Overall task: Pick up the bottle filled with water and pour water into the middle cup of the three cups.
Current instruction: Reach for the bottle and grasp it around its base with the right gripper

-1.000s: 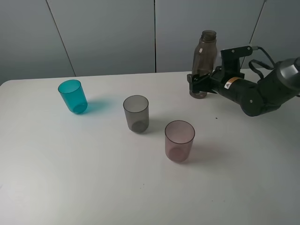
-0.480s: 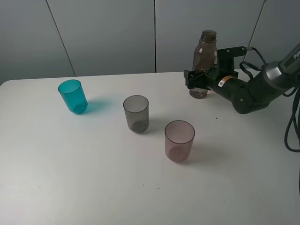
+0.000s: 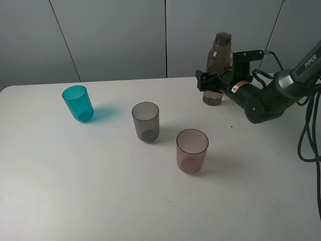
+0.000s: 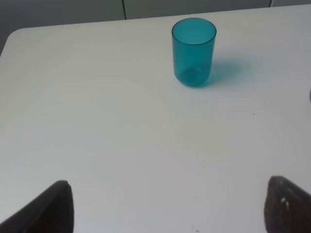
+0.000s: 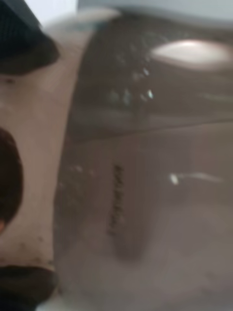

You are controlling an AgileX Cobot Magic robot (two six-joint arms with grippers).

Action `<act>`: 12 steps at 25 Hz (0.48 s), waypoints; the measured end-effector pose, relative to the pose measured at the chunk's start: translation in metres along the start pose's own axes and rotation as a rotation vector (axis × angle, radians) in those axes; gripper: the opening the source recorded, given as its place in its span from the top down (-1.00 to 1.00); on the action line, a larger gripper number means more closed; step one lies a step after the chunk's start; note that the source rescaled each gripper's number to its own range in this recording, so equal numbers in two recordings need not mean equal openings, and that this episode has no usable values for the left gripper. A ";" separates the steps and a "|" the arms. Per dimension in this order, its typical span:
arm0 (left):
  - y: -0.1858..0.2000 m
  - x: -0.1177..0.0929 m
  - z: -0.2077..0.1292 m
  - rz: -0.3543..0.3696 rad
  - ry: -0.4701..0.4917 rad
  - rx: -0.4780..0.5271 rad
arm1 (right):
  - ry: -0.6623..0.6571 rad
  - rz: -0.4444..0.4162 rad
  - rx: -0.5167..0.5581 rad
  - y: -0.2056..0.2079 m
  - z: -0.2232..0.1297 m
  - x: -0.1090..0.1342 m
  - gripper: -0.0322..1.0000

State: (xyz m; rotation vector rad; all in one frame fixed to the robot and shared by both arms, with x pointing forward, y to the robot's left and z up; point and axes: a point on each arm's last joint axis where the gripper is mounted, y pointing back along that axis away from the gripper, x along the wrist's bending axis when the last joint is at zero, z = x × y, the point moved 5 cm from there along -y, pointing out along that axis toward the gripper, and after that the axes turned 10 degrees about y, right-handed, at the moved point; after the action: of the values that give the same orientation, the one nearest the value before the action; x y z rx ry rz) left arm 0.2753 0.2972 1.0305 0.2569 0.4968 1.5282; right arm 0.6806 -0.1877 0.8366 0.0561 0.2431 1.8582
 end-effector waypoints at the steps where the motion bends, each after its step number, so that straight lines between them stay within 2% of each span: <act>1: 0.000 0.000 0.000 0.000 0.000 0.000 | -0.001 -0.004 -0.002 0.000 0.000 -0.001 -0.93; 6: 0.000 0.000 0.000 0.000 0.000 0.000 | -0.013 -0.019 -0.007 0.000 0.001 -0.008 -0.93; 12: 0.000 0.000 0.000 0.000 0.000 0.000 | -0.001 0.004 -0.012 0.000 0.001 -0.004 -0.93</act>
State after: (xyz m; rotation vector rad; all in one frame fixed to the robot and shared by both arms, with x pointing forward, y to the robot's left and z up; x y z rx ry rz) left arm 0.2753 0.2972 1.0305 0.2569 0.4968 1.5282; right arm 0.6819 -0.1917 0.8383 0.0494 0.2308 1.8638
